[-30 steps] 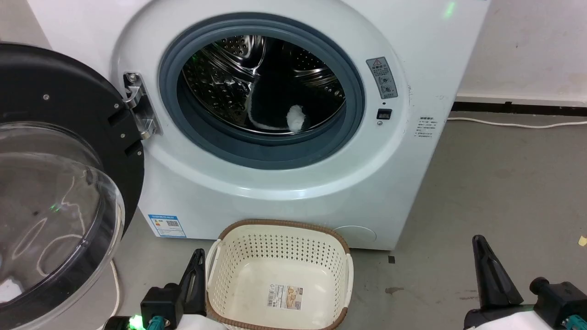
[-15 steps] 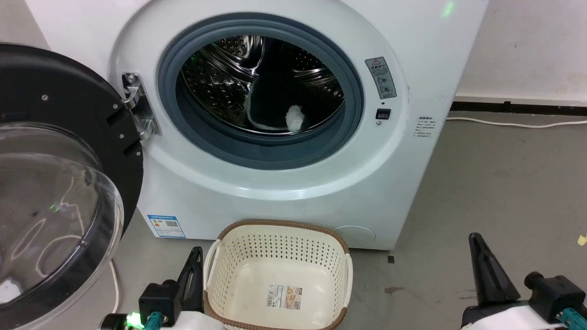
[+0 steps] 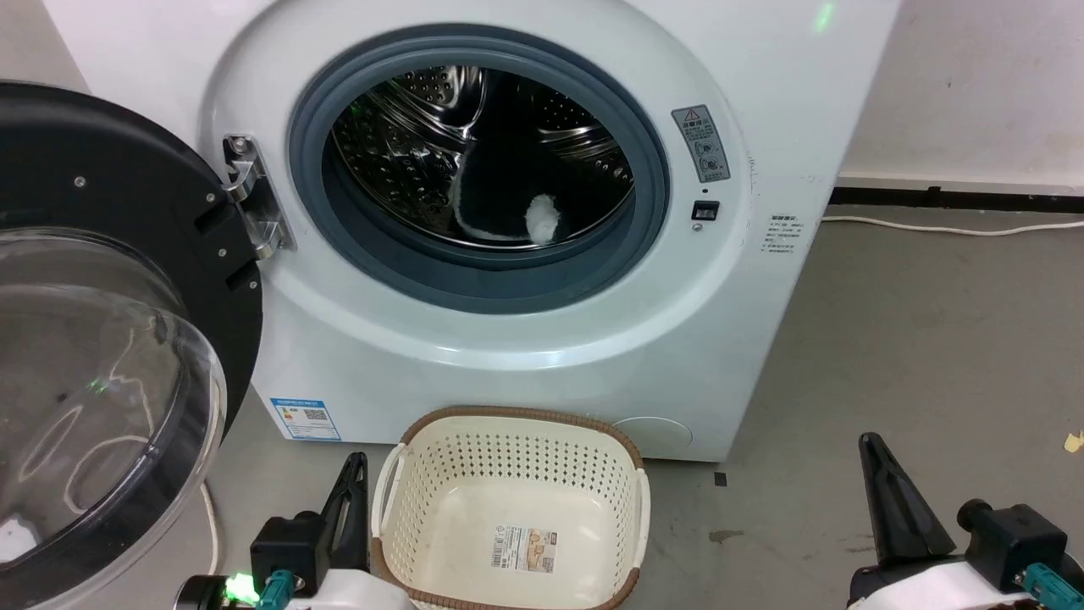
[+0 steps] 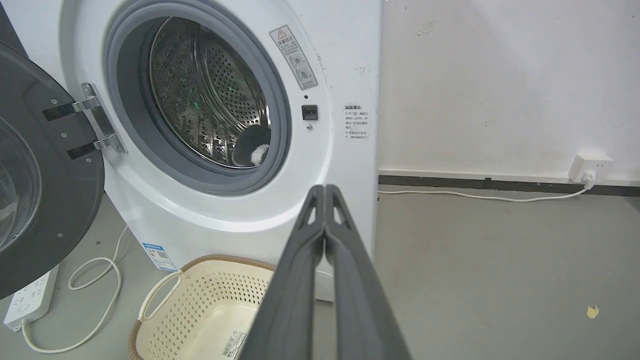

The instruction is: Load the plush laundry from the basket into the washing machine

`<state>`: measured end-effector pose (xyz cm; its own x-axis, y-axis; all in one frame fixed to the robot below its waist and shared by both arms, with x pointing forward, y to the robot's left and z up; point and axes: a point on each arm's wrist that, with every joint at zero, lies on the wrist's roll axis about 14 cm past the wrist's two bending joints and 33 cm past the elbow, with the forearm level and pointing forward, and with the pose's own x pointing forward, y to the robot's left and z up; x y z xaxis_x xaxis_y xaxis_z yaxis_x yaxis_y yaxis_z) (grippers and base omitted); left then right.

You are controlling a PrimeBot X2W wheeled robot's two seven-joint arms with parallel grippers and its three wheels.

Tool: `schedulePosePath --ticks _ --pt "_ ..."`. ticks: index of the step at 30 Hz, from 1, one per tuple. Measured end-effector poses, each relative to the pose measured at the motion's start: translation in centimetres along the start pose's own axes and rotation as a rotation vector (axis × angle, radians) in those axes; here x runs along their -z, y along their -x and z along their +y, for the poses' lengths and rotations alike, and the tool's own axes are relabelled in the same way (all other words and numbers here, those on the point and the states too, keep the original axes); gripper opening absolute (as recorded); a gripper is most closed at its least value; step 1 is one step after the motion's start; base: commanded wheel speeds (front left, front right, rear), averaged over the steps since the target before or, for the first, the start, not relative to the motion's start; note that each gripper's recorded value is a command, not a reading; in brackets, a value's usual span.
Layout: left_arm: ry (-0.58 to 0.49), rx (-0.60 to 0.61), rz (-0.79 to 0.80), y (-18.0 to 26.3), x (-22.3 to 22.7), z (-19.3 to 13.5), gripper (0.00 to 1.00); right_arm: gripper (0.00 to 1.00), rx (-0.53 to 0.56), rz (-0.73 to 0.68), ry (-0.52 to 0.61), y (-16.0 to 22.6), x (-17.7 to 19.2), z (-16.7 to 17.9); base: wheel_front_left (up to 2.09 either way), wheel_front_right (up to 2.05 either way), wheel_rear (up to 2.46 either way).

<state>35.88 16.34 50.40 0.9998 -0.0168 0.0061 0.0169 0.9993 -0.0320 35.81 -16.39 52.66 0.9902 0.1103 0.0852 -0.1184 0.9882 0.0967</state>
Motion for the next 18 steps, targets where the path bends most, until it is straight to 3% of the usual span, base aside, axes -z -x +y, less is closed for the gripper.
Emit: schedulePosePath --ticks 18 --pt "-0.019 -0.003 0.001 -0.41 -0.61 0.32 0.00 0.00 -0.007 0.020 0.033 -0.40 -0.04 0.12 0.00 0.00 0.00"
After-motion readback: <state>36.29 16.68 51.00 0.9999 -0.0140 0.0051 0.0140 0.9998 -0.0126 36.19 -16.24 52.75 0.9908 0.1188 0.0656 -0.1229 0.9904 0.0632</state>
